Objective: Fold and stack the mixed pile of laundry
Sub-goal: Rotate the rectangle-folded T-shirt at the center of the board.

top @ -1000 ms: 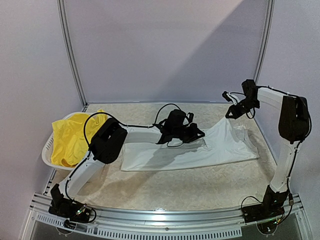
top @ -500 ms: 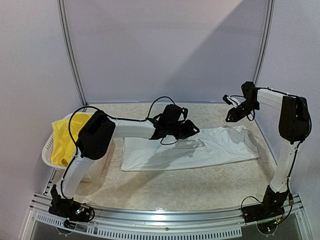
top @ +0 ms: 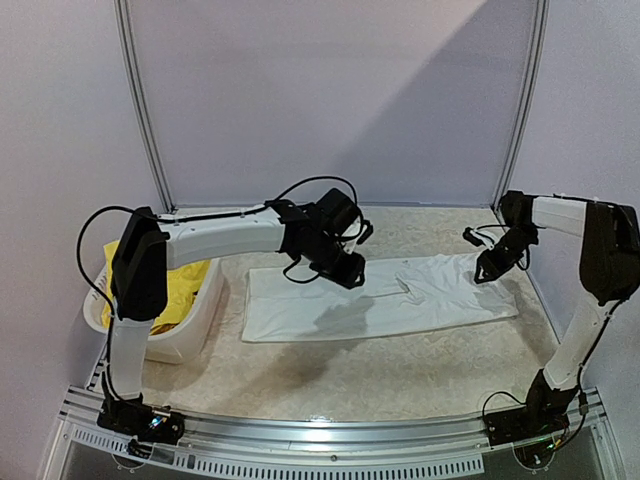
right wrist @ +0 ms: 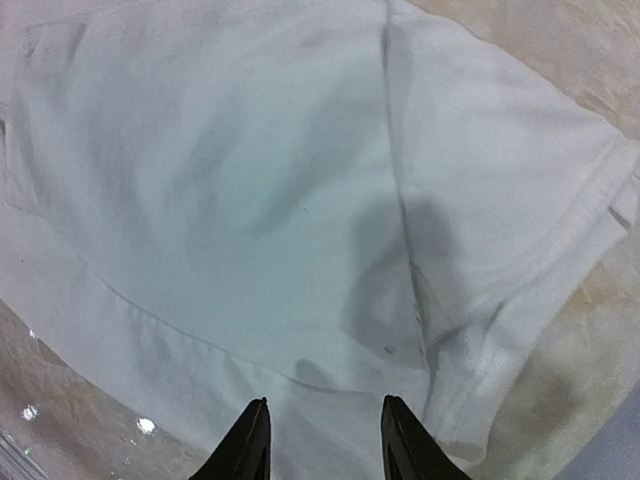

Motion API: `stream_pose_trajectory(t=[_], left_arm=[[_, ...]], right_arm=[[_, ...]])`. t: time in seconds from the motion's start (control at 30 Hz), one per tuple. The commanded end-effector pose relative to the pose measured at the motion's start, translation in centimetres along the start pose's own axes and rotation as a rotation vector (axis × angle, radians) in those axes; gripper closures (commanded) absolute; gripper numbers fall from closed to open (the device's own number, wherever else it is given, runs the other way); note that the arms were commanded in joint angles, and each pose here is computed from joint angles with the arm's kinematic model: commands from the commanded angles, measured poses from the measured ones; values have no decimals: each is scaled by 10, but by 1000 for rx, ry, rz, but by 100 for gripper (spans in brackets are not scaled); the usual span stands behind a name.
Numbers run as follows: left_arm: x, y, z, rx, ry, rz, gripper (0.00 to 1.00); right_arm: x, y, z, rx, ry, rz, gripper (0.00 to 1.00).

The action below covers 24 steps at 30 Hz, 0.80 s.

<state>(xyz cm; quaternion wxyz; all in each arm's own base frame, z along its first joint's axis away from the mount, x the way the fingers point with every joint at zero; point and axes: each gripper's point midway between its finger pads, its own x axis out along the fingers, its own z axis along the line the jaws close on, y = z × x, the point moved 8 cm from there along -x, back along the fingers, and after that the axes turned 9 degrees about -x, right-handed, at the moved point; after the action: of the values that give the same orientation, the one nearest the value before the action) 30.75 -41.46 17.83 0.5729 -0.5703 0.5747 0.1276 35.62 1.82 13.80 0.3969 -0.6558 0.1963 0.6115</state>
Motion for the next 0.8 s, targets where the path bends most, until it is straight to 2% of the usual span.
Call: stream_pose_trajectory(t=[0.0, 0.2, 0.53, 0.77], left_arm=[[-26, 63, 13, 289, -144, 298, 61], [-33, 95, 27, 475, -202, 420, 58], [-25, 122, 38, 555, -167, 574, 57], [-16, 134, 46, 572, -169, 615, 57]], right_arm=[[-25, 29, -3, 28, 45, 30, 61], [-38, 64, -1, 73, 50, 81, 58], [-21, 105, -3, 160, 84, 191, 57], [-4, 113, -21, 251, 76, 222, 55]])
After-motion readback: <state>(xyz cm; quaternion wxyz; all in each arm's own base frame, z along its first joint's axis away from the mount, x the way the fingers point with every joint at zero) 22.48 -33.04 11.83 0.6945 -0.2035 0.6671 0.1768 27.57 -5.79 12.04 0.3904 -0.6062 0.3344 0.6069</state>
